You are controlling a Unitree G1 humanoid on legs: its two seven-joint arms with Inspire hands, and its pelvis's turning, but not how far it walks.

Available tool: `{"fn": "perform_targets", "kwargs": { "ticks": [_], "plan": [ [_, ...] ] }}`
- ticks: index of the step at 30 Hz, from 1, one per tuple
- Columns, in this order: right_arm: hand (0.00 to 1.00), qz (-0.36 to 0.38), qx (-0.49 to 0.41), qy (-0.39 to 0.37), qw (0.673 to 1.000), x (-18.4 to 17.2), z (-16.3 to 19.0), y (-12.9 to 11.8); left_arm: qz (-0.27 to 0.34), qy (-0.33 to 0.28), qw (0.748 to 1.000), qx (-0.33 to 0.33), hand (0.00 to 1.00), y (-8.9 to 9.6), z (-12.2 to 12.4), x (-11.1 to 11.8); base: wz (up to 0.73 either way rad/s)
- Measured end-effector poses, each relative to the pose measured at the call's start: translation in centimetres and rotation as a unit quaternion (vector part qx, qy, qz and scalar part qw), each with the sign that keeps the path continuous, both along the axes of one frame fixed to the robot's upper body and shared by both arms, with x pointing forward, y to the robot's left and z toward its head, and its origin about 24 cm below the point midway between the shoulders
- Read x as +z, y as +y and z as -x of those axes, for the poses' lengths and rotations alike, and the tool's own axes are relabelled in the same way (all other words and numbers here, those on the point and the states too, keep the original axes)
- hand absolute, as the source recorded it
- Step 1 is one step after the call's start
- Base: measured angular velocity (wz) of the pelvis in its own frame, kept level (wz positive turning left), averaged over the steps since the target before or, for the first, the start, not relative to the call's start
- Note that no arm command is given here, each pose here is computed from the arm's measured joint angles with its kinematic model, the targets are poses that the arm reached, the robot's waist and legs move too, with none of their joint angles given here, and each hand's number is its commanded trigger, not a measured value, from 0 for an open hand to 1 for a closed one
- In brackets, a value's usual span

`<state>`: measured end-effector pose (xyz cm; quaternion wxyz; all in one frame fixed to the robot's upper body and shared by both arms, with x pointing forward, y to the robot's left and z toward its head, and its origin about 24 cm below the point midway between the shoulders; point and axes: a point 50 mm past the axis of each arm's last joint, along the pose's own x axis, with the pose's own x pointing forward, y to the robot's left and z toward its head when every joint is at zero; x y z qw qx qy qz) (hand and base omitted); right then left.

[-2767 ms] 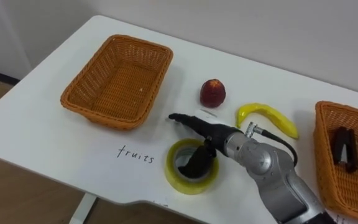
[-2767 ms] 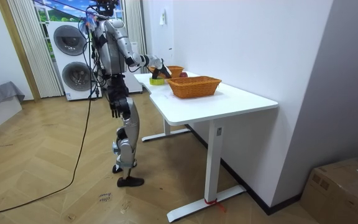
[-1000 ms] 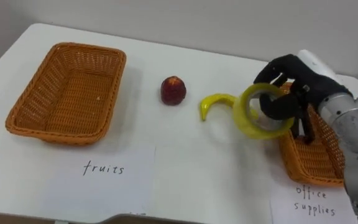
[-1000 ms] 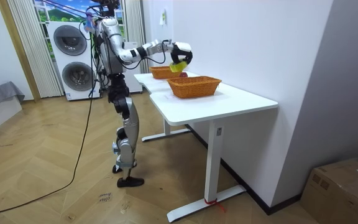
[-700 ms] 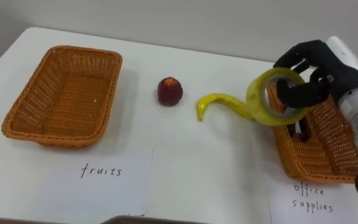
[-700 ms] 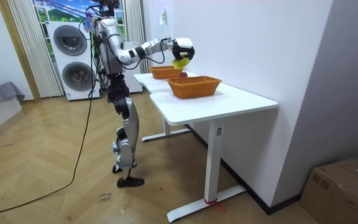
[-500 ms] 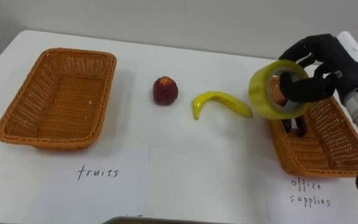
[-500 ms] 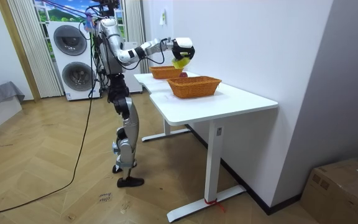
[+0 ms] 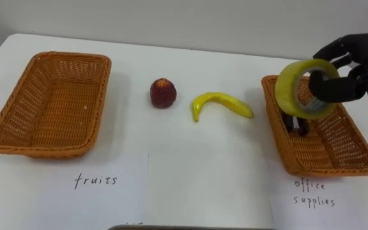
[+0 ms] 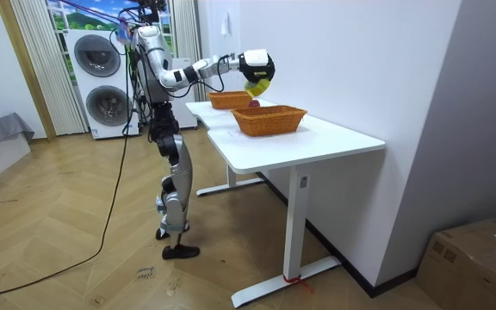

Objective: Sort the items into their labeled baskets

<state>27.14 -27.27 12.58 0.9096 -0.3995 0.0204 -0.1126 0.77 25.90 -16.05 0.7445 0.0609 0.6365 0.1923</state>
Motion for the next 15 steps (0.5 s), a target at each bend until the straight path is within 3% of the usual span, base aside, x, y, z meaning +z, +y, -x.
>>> {"fn": "perform_targets", "kwargs": {
  "ticks": [15],
  "plan": [
    [1.0,0.003,-0.012,0.009,1.0,-0.56,0.08,-0.46,-0.001,0.001,1.0,0.0,0.0,0.01,0.05,0.0,0.0]
  ]
}}
